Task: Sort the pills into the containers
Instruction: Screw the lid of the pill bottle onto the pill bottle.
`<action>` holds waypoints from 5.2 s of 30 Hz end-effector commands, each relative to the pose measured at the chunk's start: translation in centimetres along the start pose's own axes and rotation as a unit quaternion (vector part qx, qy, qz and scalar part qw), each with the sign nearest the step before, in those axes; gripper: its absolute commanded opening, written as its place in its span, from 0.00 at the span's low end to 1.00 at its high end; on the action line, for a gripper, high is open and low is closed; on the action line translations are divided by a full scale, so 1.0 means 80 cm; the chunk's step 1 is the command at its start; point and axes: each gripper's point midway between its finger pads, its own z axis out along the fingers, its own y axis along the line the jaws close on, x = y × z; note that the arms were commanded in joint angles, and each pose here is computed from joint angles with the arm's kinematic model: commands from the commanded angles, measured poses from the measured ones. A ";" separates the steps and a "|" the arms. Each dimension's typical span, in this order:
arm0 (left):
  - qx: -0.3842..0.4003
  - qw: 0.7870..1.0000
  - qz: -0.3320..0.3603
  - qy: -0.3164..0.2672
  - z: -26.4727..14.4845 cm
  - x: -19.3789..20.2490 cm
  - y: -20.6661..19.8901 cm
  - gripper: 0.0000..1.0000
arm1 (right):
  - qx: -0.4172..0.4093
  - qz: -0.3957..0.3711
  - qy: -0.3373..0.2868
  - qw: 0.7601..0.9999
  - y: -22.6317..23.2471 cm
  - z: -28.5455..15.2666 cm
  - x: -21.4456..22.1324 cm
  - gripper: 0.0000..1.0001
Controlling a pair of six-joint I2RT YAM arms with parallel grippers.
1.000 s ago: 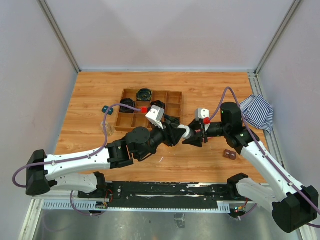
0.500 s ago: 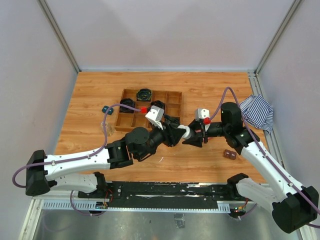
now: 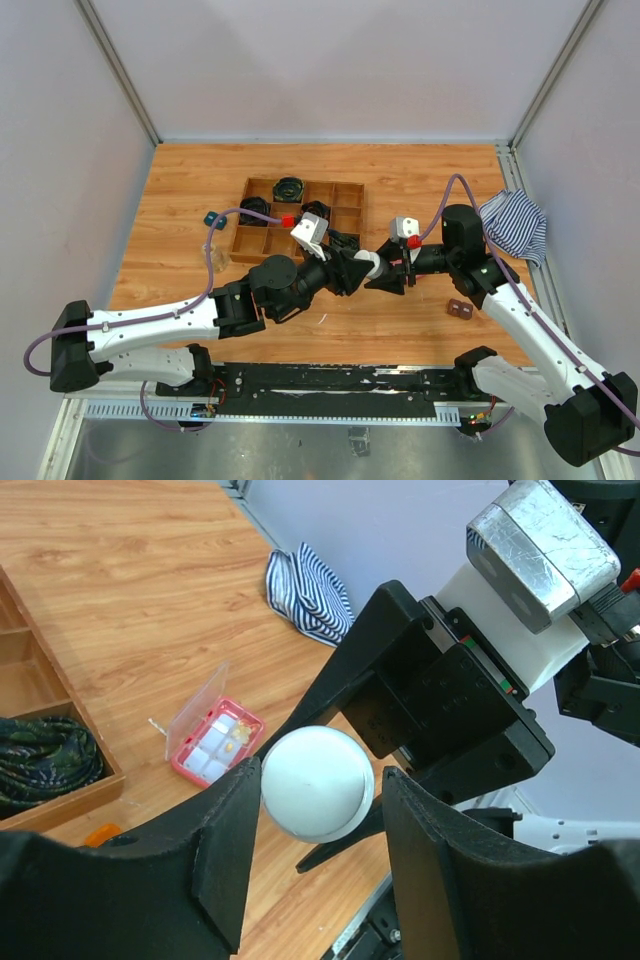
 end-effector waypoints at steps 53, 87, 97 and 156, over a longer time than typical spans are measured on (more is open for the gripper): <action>0.286 0.938 0.193 -0.032 -0.059 -0.022 -0.019 0.99 | -0.019 -0.027 -0.031 0.999 0.010 -0.005 -0.028 0.01; -0.057 0.997 0.060 0.003 -0.020 -0.033 -0.010 0.78 | -0.017 -0.024 -0.027 0.999 0.008 -0.004 -0.025 0.00; -0.049 0.996 0.070 0.010 -0.010 -0.023 -0.015 0.68 | -0.017 -0.026 -0.028 0.999 0.008 -0.004 -0.026 0.01; 0.185 0.971 -0.099 -0.116 -0.092 -0.049 -0.014 0.92 | -0.036 -0.029 -0.041 0.998 0.018 -0.006 -0.032 0.01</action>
